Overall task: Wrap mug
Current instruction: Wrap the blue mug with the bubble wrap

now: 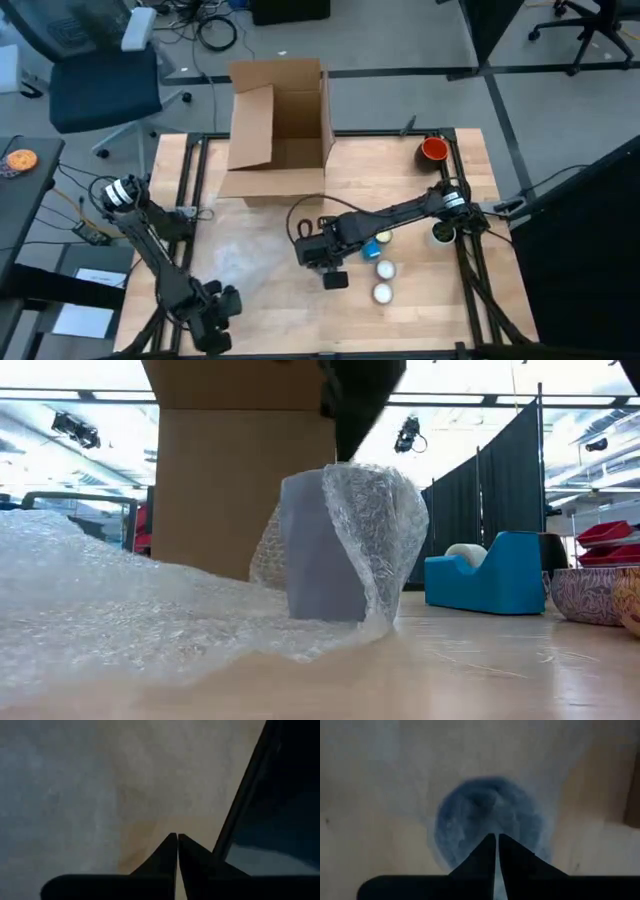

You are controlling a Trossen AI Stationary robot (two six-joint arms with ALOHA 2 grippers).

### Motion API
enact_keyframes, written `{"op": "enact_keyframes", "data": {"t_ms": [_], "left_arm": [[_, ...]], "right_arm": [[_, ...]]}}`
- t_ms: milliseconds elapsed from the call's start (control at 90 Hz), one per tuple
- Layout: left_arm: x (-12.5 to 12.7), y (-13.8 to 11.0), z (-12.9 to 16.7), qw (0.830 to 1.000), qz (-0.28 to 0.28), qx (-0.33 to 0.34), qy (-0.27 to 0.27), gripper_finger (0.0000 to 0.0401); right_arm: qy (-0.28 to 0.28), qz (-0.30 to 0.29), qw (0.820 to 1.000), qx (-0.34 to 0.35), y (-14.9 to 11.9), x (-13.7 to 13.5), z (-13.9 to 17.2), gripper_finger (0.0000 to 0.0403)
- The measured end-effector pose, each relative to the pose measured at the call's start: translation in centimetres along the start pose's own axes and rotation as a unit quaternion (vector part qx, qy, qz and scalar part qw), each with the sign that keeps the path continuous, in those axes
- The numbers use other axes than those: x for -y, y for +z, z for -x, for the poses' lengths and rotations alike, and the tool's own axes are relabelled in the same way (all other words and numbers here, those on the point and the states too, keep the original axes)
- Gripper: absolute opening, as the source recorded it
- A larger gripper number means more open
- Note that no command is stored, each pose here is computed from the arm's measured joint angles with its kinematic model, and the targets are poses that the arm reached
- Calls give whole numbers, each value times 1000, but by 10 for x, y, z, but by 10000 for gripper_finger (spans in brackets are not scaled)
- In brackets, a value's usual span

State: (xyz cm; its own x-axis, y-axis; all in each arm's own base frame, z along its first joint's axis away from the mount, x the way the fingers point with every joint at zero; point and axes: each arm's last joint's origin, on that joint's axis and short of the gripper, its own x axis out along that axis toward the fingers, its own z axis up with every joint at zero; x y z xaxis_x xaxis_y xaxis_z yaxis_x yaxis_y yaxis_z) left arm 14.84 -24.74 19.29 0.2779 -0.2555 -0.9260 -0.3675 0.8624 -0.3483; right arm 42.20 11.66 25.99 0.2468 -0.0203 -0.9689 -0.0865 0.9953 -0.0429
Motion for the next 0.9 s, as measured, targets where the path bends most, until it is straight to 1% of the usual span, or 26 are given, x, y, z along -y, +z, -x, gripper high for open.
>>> {"op": "enact_keyframes", "data": {"t_ms": [111, 244, 367, 500, 600, 700, 756, 900], "left_arm": [[3, -5, 1, 999, 15, 36, -8, 0], [8, -4, 0, 996, 25, 76, -33, 0], [12, -2, -7, 996, 38, 67, -42, 0], [10, 2, -15, 997, 25, 67, -25, 0], [8, 12, -18, 997, -1, 78, -15, 0], [5, 31, -20, 994, -30, 109, -2, 0], [1, 46, -20, 991, -41, 126, 12, 0], [-10, 94, -16, 980, -61, 180, 52, 0]], "right_arm": [[-5, -11, 999, -30, -8, 4, -19, 0], [-7, -10, 999, -38, -16, 3, -43, 0], [2, -11, 1000, -23, -19, 2, -58, 0], [4, -12, 1000, -10, -18, 1, -61, 0], [4, -11, 1000, -6, -13, 0, -53, 0], [4, -6, 1000, 7, -5, -3, -35, 0], [1, -1, 1000, 11, -2, -6, -22, 0], [-30, 7, 1000, 8, 0, -8, 11, 0]]}}
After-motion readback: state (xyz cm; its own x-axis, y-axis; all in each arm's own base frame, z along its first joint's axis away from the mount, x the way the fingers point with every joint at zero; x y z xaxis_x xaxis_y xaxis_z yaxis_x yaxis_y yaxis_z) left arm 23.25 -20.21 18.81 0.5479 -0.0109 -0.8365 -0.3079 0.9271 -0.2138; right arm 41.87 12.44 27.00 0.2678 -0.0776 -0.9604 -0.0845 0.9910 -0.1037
